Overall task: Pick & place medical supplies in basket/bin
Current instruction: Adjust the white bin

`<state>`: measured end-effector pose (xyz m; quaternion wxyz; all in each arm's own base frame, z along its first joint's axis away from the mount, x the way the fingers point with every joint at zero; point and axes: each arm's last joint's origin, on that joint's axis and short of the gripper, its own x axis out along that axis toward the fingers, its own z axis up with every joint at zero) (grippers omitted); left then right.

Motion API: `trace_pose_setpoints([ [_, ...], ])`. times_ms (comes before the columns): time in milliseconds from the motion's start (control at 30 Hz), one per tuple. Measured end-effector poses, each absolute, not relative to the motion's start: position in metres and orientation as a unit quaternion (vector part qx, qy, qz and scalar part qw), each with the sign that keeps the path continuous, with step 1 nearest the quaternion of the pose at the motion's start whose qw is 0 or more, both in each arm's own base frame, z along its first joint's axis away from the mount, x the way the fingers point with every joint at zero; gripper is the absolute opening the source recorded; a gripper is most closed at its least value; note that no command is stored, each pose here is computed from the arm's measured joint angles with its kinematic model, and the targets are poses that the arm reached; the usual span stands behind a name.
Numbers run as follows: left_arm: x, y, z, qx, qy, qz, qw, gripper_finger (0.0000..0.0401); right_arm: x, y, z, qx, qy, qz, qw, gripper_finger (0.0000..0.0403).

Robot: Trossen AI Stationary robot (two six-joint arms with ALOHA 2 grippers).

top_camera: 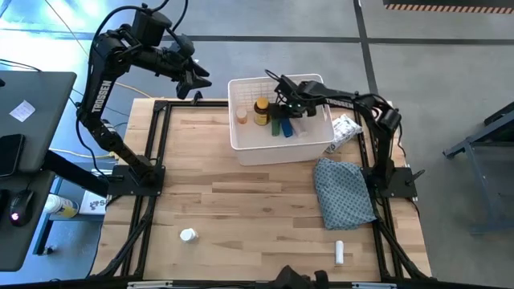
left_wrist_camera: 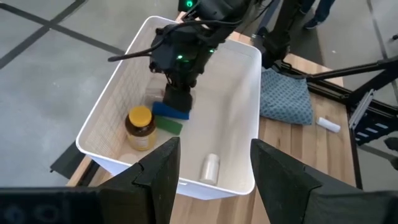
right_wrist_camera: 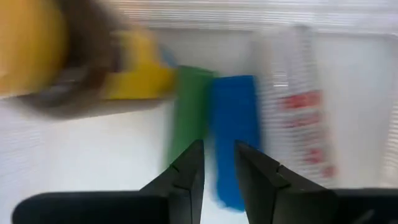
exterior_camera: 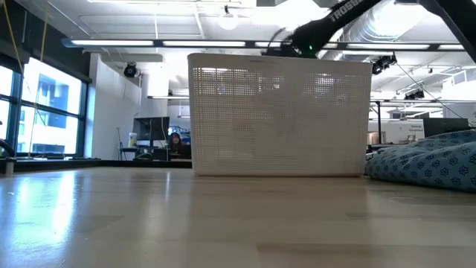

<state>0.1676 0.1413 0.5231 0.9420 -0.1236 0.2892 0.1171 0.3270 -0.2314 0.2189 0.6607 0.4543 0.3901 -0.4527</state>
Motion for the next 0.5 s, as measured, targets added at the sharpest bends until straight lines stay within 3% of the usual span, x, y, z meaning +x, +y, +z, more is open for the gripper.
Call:
trace_pose_setpoints([
  [233,0.168,0.142,0.524,-0.122,0.283,0.123,0.944,0.0227,0.358,-0.215,0.272,0.431,0.346,-0.407,0.727,0.0078],
  [500,0.167,0.141,0.523,-0.139,0.291,0.129,0.938,0.0227,0.379,-0.148,0.381,0.434,0.304,-0.324,0.784,0.0078],
])
